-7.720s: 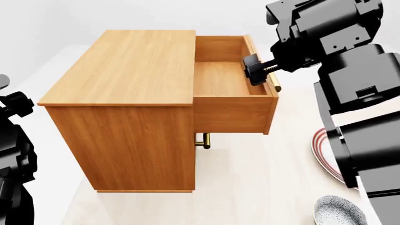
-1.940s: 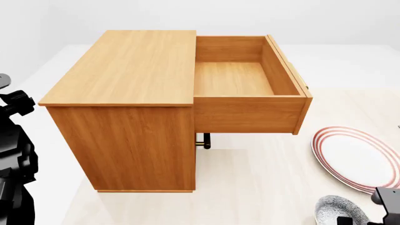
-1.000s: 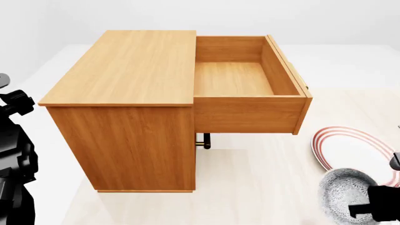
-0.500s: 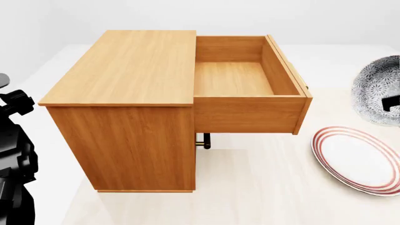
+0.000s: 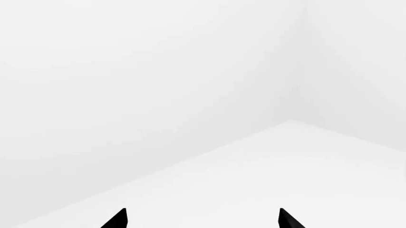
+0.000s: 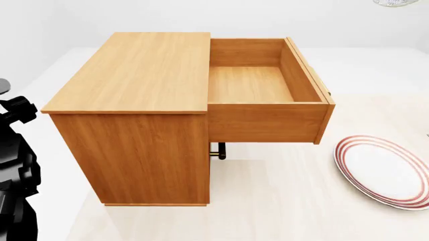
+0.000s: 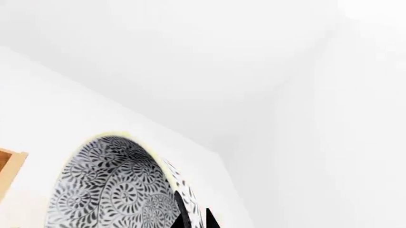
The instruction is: Open the top drawer of the cabinet and put the bowl in it.
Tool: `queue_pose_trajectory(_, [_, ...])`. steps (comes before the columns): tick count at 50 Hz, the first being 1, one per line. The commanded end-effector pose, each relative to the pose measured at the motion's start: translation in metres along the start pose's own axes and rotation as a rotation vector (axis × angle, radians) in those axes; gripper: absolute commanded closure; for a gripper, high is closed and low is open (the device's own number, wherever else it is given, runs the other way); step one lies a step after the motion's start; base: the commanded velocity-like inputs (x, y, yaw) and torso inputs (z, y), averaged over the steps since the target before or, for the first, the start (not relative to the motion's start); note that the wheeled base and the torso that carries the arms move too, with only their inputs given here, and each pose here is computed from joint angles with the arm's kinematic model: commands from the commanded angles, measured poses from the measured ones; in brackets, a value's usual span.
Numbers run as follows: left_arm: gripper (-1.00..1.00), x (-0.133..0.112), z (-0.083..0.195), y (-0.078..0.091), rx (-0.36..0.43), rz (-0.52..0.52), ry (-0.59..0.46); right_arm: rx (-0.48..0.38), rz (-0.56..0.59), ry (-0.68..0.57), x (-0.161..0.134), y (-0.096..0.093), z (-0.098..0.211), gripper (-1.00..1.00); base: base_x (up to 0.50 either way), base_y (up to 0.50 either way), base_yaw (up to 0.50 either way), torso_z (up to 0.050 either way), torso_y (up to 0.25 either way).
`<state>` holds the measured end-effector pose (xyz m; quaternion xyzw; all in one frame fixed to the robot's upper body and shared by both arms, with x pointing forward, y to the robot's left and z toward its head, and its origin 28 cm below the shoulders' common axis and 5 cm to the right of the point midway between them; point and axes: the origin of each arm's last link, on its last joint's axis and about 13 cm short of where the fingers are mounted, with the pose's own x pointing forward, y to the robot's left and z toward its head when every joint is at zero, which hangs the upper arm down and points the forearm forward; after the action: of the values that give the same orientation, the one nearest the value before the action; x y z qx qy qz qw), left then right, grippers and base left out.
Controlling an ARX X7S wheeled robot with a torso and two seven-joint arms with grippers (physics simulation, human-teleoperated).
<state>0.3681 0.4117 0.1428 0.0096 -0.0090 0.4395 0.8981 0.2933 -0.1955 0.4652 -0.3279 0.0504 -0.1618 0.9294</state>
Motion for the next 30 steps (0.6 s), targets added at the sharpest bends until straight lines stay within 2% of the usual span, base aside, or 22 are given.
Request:
queue_pose_trajectory(1, [-1.0, 0.0, 0.0, 0.0, 0.0, -0.001, -0.001, -0.095, 0.005, -0.11, 0.003, 0.017, 0.048, 1.0, 0.0, 0.0, 0.0, 0.0, 0.0])
queue_pose_trajectory(5, [-1.0, 0.0, 0.0, 0.0, 0.0, -0.002, -0.001, -0.128, 0.027, -0.12, 0.006, 0.029, 0.054, 1.0, 0.0, 0.0, 0.0, 0.0, 0.0])
queue_pose_trajectory(13, [-1.0, 0.0, 0.0, 0.0, -0.001, -0.002, -0.002, -0.144, 0.05, -0.129, 0.008, 0.039, 0.057, 1.0, 0.0, 0.0, 0.0, 0.0, 0.0])
queue_pose_trajectory(30, [-1.0, 0.0, 0.0, 0.0, -0.003, -0.003, -0.003, -0.068, 0.24, -0.082, 0.016, 0.073, 0.046, 1.0, 0.0, 0.0, 0.0, 0.0, 0.0])
